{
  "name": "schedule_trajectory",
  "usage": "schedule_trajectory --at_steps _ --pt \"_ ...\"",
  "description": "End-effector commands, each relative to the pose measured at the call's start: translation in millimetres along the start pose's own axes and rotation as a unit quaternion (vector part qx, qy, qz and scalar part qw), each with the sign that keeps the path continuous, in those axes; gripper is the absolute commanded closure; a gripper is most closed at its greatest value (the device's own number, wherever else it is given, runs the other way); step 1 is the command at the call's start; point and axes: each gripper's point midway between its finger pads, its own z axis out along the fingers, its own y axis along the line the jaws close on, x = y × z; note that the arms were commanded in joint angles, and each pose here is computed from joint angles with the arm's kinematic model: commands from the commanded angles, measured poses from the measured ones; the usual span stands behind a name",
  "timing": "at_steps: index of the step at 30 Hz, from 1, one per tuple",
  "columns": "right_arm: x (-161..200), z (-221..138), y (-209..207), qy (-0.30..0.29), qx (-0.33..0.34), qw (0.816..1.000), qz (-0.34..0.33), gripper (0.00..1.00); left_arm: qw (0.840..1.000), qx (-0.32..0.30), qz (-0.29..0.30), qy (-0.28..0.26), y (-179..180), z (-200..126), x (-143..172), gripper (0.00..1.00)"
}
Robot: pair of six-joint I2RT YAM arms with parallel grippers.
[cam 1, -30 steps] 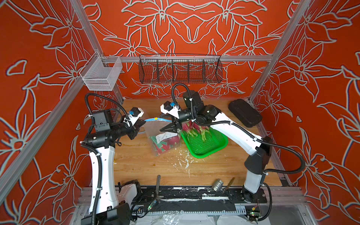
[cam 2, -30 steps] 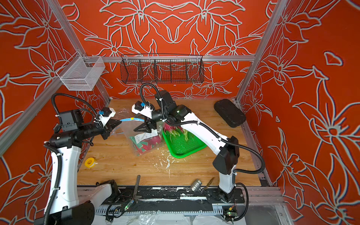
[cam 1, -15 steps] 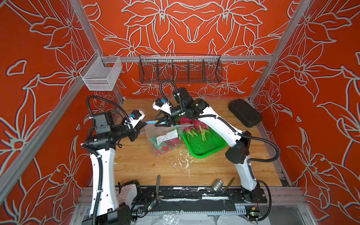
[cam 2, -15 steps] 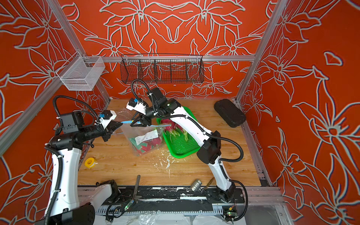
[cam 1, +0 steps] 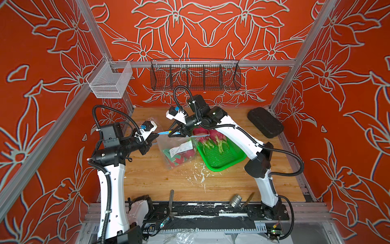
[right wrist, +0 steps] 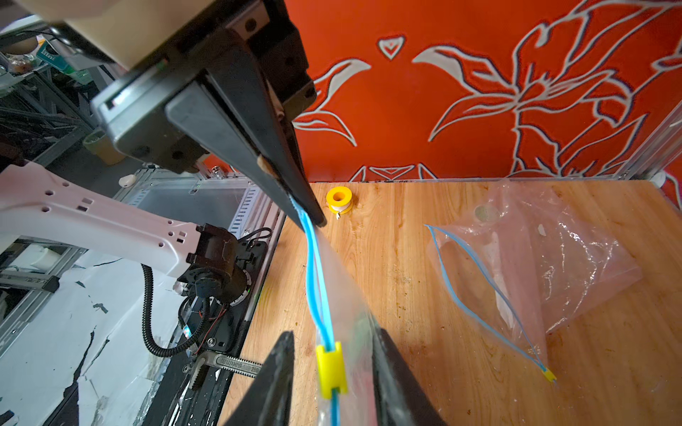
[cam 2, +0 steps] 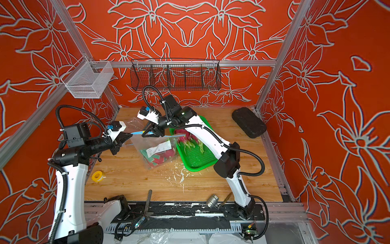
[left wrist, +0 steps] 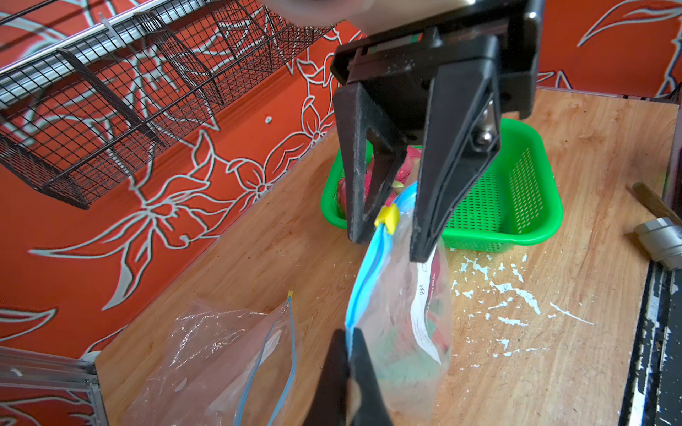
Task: Open the zip-top bag and take out the dragon fruit
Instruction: Unzip the zipper on the zipper food storage bag.
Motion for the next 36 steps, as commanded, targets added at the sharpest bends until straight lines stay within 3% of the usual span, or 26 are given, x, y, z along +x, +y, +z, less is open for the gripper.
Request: schedule_trajectory --at_steps 1,6,12,21,29,32,36 --pt "-20.4 -10.8 18.2 -0.023 -0.015 0.999 -0.020 0.63 1.000 -0.004 0.018 -0.008 0.1 -1.3 -3.2 1.00" --pt "-17.6 -10.4 16.5 -0.019 -0.015 1.000 -0.014 0.71 1.000 -0.007 0.017 -0.008 1.9 -0.9 -2.9 1.00" --pt "-13.8 -10.4 17.9 -0.013 -0.017 1.000 -0.015 0.91 1.000 -0.013 0.017 0.000 4.3 0.1 1.1 1.00" --pt "-10.6 -30.8 16.6 -0.008 0.003 1.000 -0.016 0.96 0.995 -0.081 0.028 0.057 36.2 -1.4 17.3 1.00" --pt "14.5 -72.3 6.0 0.007 0.062 0.998 0.000 0.98 0.967 -0.209 -0.012 0.144 123.3 -24.0 48.1 1.00" --pt "22.2 -88.1 1.1 0.000 0.091 0.996 -0.001 0.98 0.959 -0.236 -0.040 0.149 146.3 -37.8 55.0 1.00" --pt "29.7 -93.9 1.5 0.001 0.105 0.994 -0.008 0.98 0.963 -0.227 -0.046 0.138 141.2 -41.0 56.9 1.00"
